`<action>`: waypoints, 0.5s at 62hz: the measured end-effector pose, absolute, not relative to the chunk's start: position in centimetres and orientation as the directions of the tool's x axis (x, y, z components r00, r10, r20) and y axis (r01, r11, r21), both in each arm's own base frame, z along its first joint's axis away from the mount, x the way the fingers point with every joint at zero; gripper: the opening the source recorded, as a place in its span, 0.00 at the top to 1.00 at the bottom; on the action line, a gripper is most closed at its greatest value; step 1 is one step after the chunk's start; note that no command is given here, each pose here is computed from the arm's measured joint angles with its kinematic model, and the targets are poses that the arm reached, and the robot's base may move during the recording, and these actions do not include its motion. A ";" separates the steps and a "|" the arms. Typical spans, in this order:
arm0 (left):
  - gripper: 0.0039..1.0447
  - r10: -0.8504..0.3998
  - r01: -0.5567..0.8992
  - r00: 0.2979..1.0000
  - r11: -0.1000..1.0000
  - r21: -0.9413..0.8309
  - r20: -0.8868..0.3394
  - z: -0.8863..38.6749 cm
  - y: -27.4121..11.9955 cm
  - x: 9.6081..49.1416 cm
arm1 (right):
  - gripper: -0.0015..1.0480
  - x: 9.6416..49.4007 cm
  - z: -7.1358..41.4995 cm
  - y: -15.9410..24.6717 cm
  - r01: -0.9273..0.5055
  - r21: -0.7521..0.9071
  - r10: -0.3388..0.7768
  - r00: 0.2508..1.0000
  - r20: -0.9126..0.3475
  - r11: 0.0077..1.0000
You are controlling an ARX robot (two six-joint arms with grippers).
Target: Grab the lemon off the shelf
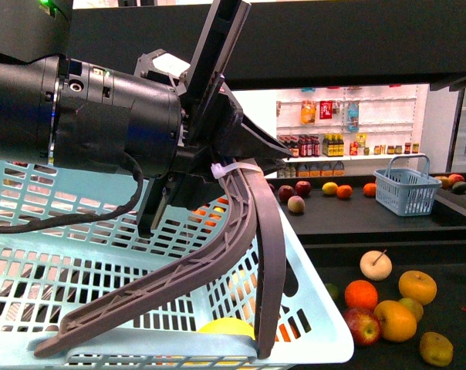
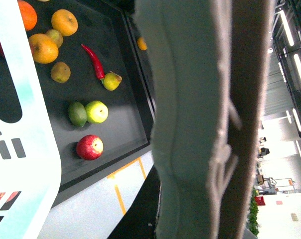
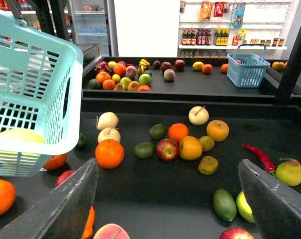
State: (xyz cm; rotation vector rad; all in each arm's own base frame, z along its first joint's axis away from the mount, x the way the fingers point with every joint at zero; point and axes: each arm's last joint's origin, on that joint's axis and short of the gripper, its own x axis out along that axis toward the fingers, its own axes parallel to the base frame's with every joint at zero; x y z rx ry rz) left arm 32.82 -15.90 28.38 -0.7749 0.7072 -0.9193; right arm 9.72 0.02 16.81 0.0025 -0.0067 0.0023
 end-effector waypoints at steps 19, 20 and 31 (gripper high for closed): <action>0.93 -0.785 0.309 0.602 0.400 -0.863 -0.148 28.9 -15.4 33.5 | 0.02 9.7 16.8 0.0 -0.003 0.003 0.003 1.000 0.007 1.000; 0.93 -0.777 0.300 0.612 0.400 -0.866 -0.147 28.9 -15.3 33.6 | 0.02 9.7 16.8 0.0 -0.002 0.003 0.002 1.000 0.007 1.000; 0.93 -0.608 0.180 0.789 0.371 -0.911 -0.091 29.0 -11.9 35.6 | 0.02 9.7 16.8 0.0 -0.002 0.003 0.002 1.000 0.007 1.000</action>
